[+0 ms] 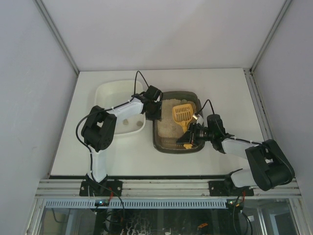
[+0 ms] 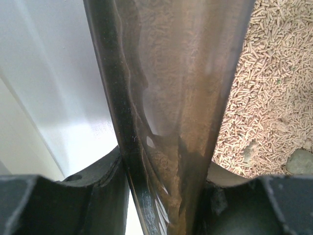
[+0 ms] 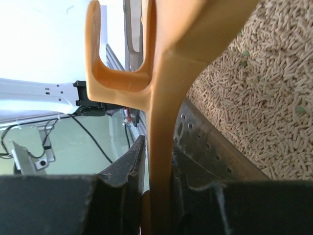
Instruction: Clean the litter box
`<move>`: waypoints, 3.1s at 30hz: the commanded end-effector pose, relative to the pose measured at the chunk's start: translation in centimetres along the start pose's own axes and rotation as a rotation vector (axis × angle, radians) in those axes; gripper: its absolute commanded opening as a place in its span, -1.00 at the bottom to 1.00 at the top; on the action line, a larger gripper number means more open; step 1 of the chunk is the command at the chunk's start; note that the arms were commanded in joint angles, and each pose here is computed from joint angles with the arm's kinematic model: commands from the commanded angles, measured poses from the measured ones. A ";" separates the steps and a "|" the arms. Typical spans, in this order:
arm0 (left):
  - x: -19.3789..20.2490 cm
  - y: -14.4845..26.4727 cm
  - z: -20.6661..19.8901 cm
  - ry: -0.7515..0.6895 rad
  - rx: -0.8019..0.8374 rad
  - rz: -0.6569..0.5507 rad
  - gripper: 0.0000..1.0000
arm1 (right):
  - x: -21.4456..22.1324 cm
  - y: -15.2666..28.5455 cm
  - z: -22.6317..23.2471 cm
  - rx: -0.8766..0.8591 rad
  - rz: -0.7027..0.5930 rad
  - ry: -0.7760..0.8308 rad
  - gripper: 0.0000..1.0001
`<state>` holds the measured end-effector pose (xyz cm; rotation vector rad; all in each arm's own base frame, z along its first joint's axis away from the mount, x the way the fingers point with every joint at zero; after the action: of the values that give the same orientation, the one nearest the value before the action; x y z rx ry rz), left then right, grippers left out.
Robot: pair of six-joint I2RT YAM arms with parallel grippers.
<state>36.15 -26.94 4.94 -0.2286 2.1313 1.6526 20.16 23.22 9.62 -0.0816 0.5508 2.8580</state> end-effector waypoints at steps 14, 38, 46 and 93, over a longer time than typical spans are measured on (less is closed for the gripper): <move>-3.4 3.5 -2.8 -0.003 0.099 -0.123 -0.18 | -4.2 -1.8 8.3 -0.141 0.190 -0.408 -1.00; -3.0 3.4 -3.2 -0.010 0.098 -0.124 -0.19 | -9.4 -2.5 8.1 0.096 -0.004 -0.859 -1.00; -2.9 3.2 -3.2 -0.009 0.096 -0.120 -0.19 | -11.4 -3.5 6.6 0.103 -0.039 -0.909 -1.00; -1.7 2.0 -3.2 -0.010 0.114 -0.082 -0.21 | -20.7 -6.0 4.8 0.004 -0.205 -0.595 -1.00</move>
<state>36.51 -27.42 5.02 -0.2842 2.1309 1.6504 36.85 27.45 14.07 0.9461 0.4696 2.5137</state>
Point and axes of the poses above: each gripper's point midway between its finger pads, its own y axis back along the fingers, its own z axis along the line the jaws close on, x = y × z, the point moved 1 cm from there along y, back along the fingers, and after that the axes turned 6 degrees about -y, right-handed, at the moved point
